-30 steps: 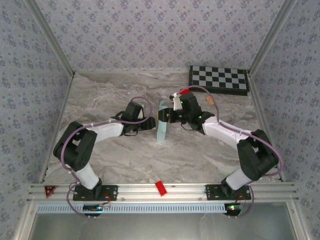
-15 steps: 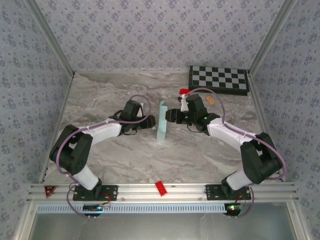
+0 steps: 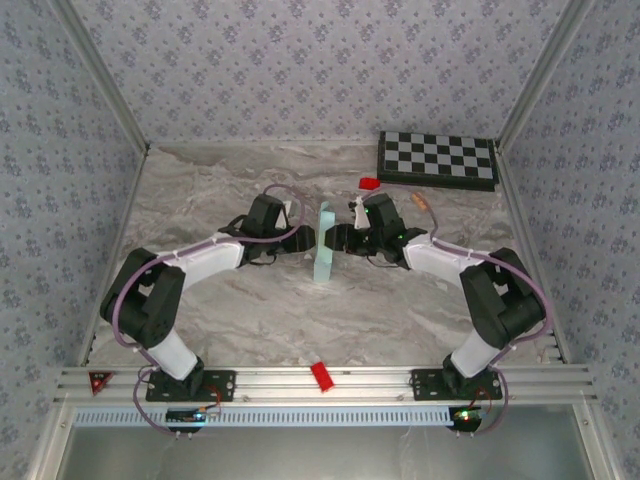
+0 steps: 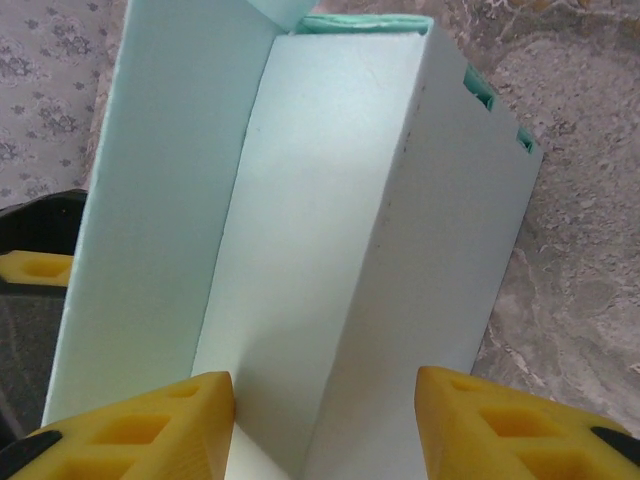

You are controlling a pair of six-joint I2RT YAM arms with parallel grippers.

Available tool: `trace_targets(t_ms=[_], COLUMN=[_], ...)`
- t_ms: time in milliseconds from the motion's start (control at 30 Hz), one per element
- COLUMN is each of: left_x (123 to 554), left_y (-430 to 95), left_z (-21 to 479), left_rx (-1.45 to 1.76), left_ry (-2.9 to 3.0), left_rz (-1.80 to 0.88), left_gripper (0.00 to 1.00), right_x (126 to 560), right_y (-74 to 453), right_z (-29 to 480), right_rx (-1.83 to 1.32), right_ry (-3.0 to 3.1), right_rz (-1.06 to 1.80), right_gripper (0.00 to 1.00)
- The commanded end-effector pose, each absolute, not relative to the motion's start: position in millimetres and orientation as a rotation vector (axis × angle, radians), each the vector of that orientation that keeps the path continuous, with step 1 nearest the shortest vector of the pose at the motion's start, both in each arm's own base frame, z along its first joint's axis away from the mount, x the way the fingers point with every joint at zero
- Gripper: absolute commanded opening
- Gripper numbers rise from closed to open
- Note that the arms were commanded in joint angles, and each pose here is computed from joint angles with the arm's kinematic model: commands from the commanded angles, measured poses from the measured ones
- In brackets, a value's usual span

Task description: Fold the paper box

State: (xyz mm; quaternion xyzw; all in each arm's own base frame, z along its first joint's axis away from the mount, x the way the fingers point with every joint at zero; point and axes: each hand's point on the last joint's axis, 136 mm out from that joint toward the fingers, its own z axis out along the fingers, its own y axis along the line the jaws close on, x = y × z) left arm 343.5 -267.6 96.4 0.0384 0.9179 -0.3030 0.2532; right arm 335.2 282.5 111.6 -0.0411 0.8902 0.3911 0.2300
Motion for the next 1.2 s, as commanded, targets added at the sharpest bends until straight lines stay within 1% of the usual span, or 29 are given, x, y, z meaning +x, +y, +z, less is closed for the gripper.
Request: trace_targets(t_ms=[0,267,400,500,600,800,833,900,1000,1167], left_x=[346,347,348,349,351,356,356,356,353,349], left_y=[-271,-271,-267,-263,-257,-250,-250,-252,-256,-263], left_z=[98,96,96,100,109,133,138,147,161,176], left_rx=[0.144,0.143,0.136,0.127,0.123,0.119,0.12,0.143,0.171,0.221], left_ry=[2.504,2.515,2.526,2.52,2.51,2.47,2.462,2.439,2.411,2.405], left_rz=[-0.839,-0.826,-0.792,-0.763,-0.722,-0.663,-0.656,-0.637,-0.595,-0.467], left_gripper=[0.63,0.63,0.63,0.63,0.63,0.63,0.64,0.69,0.75,0.83], right_x=[333,327,328,331,334,341,342,342,343,338], right_y=[275,258,257,264,271,272,270,265,255,222], right_z=[91,69,70,85,110,155,160,167,176,174], right_rx=[-0.014,0.077,0.1,0.069,0.028,-0.028,-0.027,-0.025,-0.026,-0.022], right_ry=[2.527,2.615,2.611,2.567,2.491,2.382,2.373,2.356,2.331,2.359], right_rz=[0.997,0.754,0.725,0.778,0.841,0.882,0.877,0.869,0.855,0.714], right_gripper=[0.5,0.47,0.46,0.46,0.48,0.51,0.51,0.52,0.54,0.55])
